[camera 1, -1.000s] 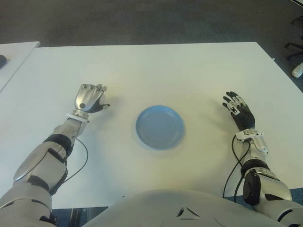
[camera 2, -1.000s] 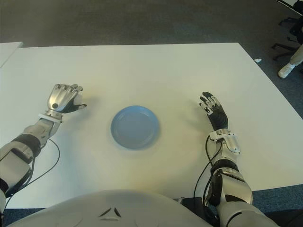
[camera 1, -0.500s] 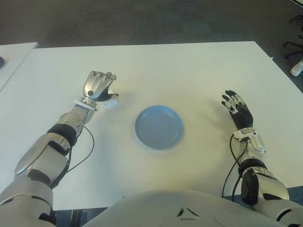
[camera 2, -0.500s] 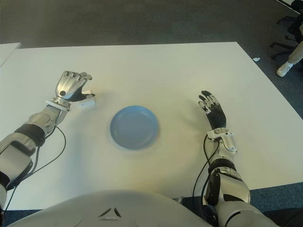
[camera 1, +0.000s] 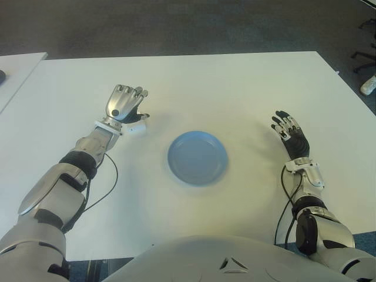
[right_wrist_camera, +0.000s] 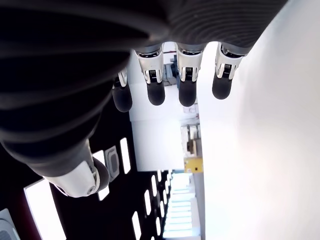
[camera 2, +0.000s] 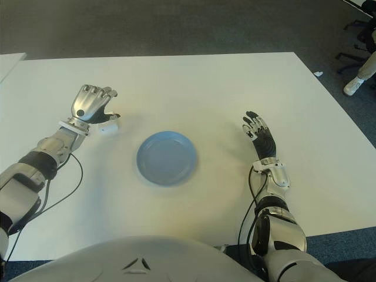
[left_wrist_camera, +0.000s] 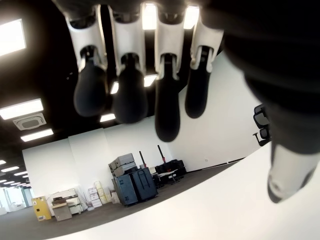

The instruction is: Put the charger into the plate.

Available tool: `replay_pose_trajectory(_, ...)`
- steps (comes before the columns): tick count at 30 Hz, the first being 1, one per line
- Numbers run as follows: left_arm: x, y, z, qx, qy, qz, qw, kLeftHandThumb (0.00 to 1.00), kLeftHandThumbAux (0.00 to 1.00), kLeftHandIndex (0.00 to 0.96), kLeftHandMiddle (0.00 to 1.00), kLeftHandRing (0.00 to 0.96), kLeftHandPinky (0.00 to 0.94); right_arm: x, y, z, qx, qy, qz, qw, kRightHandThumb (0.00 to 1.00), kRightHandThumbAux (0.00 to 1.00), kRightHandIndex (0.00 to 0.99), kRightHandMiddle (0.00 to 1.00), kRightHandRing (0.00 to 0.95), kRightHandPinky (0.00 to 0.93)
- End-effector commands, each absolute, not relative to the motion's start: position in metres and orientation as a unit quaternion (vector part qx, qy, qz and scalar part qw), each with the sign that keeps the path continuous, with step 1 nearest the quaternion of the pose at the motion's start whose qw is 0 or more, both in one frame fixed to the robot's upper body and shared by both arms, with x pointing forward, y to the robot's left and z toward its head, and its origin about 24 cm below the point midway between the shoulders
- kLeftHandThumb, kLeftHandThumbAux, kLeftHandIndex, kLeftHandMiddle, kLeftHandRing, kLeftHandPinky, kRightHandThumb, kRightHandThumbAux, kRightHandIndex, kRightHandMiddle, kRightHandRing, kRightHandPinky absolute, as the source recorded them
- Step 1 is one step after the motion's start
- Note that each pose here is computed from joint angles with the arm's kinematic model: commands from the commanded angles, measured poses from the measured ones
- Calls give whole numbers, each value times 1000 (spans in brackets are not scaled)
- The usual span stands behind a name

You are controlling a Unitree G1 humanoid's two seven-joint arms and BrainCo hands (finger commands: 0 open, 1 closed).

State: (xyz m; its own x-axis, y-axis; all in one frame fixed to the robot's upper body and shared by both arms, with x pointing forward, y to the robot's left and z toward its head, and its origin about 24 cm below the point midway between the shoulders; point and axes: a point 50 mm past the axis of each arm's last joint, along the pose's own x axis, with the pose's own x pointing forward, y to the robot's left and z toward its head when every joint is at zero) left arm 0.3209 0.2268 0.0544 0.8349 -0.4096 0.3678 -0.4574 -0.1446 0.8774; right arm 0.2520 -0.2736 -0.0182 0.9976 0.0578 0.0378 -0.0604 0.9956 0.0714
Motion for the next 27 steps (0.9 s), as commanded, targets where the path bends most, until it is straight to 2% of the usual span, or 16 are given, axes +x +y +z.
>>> replay_pose_trajectory(1,319,230,54,761,-280,15,585,852,664,408,528,753,673,232,-256,-51,75,51,31,995,248,666,121,101,80,65)
replay_pose_trajectory(21,310,242,59,753,-268,22,601,852,664,409,520,739,650,235,-246,-53,75,53,32,995,248,666,121,101,80,65)
replay_pose_trajectory(27,307,243,54,717,-203,4,667,848,661,418,559,663,596,234,-245,-53,74,52,32,995,248,666,121,101,80,65)
